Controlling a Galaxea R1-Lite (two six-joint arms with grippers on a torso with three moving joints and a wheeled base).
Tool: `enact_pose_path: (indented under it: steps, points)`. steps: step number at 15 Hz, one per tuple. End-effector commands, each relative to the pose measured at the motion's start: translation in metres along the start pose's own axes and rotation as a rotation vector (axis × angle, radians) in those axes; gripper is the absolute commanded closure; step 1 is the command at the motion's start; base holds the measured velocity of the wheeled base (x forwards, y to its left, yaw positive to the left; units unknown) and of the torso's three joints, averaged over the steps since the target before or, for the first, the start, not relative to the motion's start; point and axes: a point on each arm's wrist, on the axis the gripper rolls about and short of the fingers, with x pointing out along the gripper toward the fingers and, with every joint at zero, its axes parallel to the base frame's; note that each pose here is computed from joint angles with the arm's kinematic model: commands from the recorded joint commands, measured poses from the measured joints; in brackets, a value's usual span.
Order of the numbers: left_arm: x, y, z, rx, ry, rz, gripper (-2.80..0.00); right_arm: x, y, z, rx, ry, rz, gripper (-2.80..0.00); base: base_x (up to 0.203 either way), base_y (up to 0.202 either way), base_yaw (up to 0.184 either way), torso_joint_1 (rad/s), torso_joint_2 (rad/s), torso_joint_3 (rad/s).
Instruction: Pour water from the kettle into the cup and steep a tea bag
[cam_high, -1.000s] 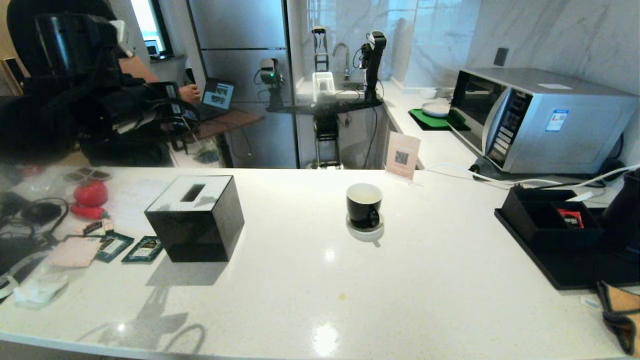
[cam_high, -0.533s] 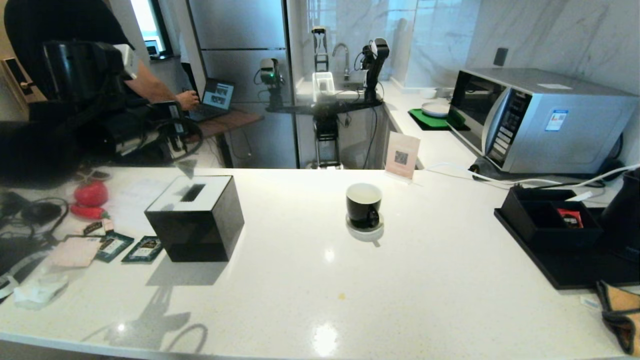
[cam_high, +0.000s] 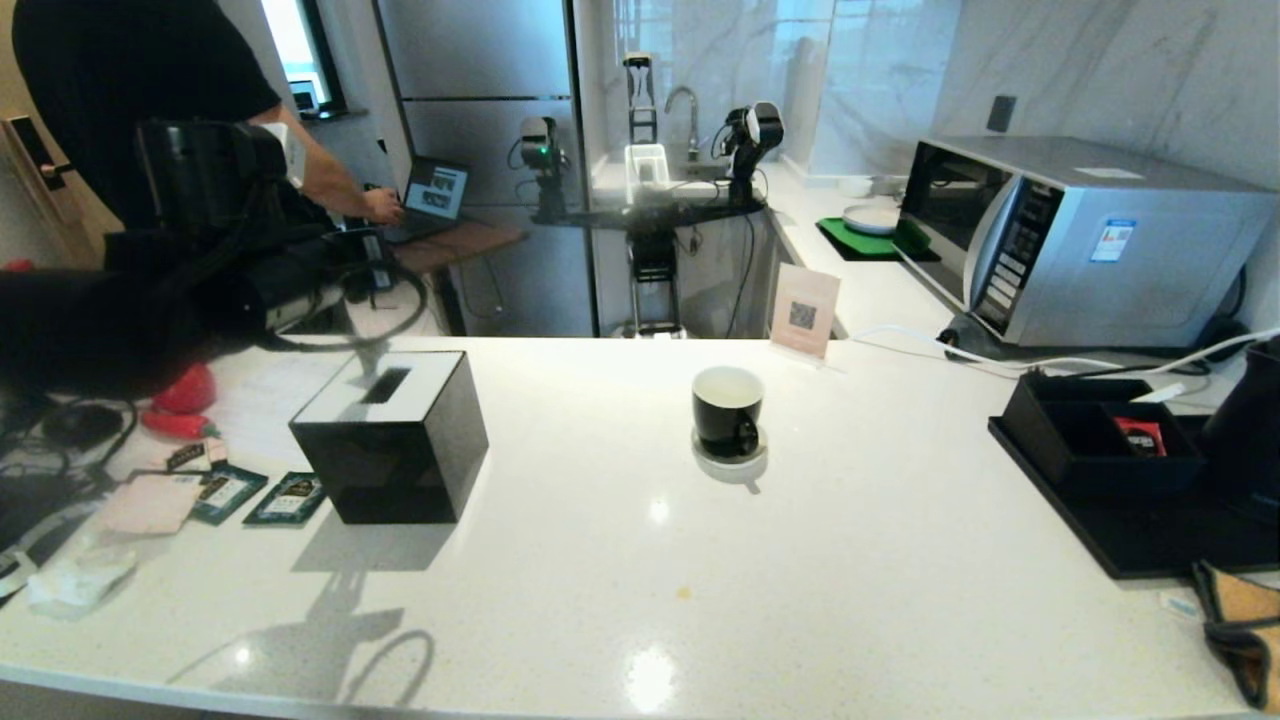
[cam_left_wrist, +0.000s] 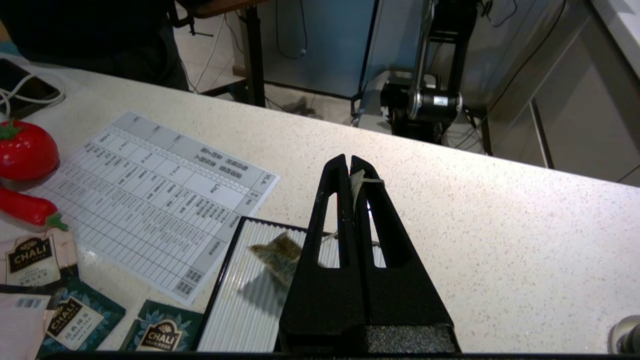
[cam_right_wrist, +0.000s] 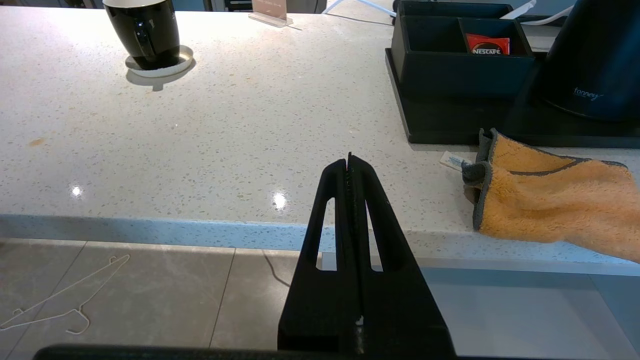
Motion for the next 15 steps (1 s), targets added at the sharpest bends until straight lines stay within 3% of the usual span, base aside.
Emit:
enact_pose_path:
  steps: [1,6,10,15]
  points:
    - [0.000,0.001,-0.008,-0.005,0.026,0.008,0.00,0.000,0.000,0.000,0.000,0.000,0.000,0.00,0.000,0.000,0.000,0.000,0.00,0.000]
    - [0.000,0.008,-0.020,-0.023,0.064,0.030,0.00,0.000,0.000,0.000,0.000,0.000,0.000,0.00,0.000,0.000,0.000,0.000,0.00,0.000]
    - [-0.013,0.011,-0.020,-0.040,0.003,0.016,0.00,0.000,0.000,0.000,0.000,0.001,0.000,0.00,0.000,0.000,0.000,0.000,0.00,0.000]
    - [-0.007,0.020,-0.041,-0.029,0.063,0.045,0.00,0.000,0.000,0.000,0.000,0.000,0.001,0.00,0.000,0.000,0.000,0.000,0.00,0.000]
